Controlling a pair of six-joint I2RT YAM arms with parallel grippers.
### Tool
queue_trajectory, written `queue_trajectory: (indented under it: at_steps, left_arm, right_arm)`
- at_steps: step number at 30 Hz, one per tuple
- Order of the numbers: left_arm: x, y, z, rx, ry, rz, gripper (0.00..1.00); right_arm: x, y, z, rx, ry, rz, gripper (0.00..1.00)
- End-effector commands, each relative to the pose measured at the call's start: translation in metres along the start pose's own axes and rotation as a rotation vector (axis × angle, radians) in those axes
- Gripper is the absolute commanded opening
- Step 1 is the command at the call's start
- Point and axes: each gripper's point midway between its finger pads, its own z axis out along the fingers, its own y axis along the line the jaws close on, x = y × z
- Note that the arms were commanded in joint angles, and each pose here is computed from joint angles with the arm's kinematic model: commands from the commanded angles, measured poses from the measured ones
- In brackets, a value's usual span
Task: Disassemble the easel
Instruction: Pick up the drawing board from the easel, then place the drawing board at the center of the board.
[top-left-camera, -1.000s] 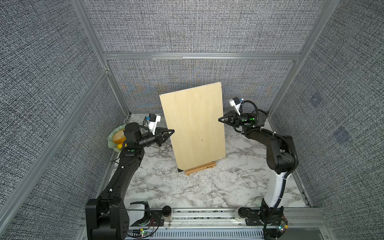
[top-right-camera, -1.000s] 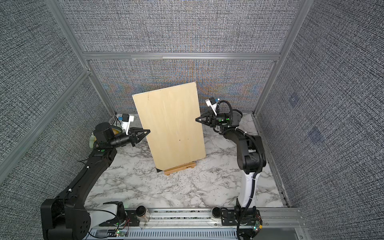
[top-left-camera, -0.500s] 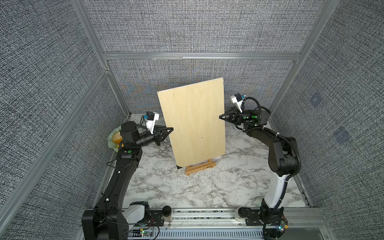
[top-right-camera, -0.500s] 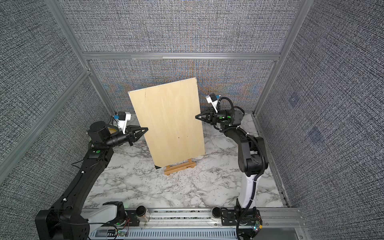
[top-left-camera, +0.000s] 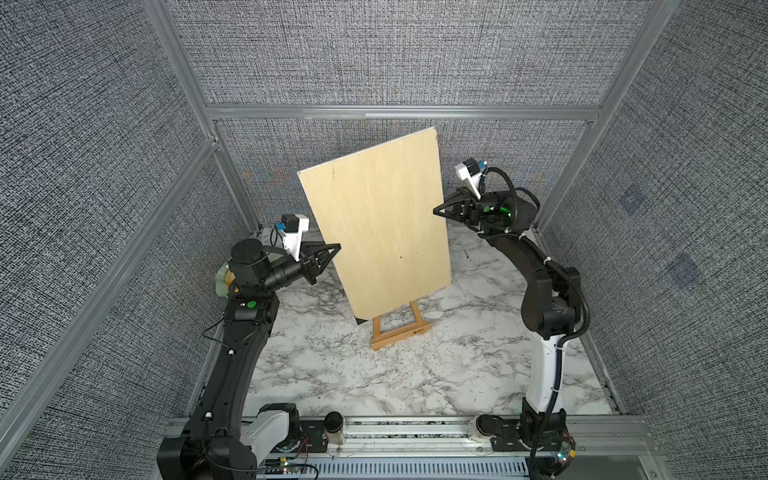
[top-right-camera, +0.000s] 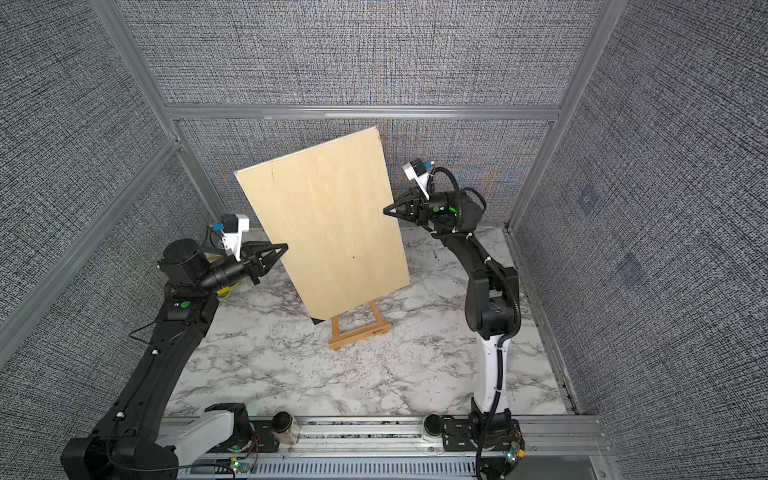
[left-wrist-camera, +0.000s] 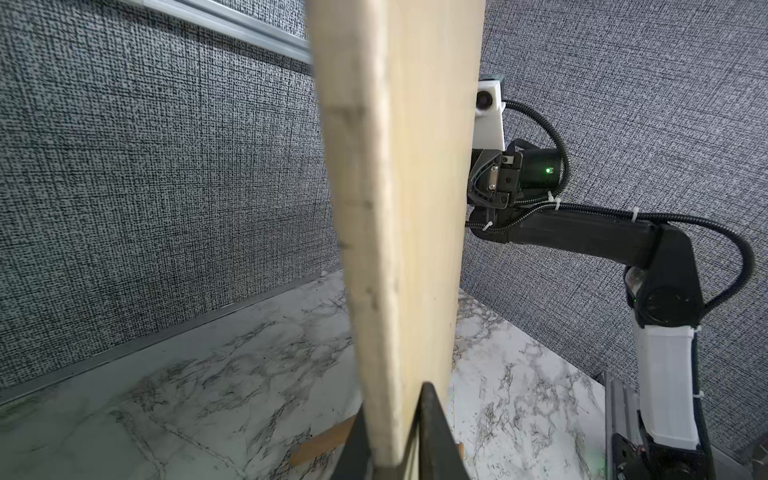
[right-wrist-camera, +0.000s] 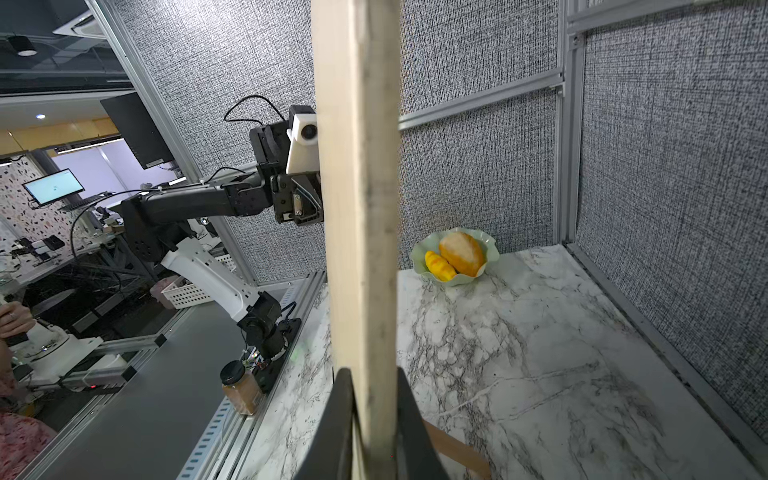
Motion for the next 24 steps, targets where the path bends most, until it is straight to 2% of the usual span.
queue_trajectory:
  at_steps: [1,8,12,17,24]
  left_arm:
    - [-0.023,0.0,0.0,-0.031,-0.069,0.134,0.0]
    - [-0.026,-0.006,-0.003,-0.025,-0.071,0.146,0.0]
    - [-0.032,-0.009,-0.004,-0.025,-0.08,0.161,0.0]
    - [-0.044,-0.018,-0.007,-0.001,-0.105,0.177,0.0]
    - [-0.058,-0.032,-0.012,0.023,-0.132,0.2,0.0]
  right_arm:
    - [0.003,0.016,0.015,-0.031,0.106,0.102,0.0]
    - [0.004,0.02,0.017,-0.036,0.107,0.114,0.0]
    - [-0.011,0.026,0.017,-0.033,0.106,0.085,0.0]
    - [-0.031,0.042,0.024,-0.045,0.109,0.035,0.0]
    - [-0.037,0.075,0.043,-0.093,0.122,0.009,0.0]
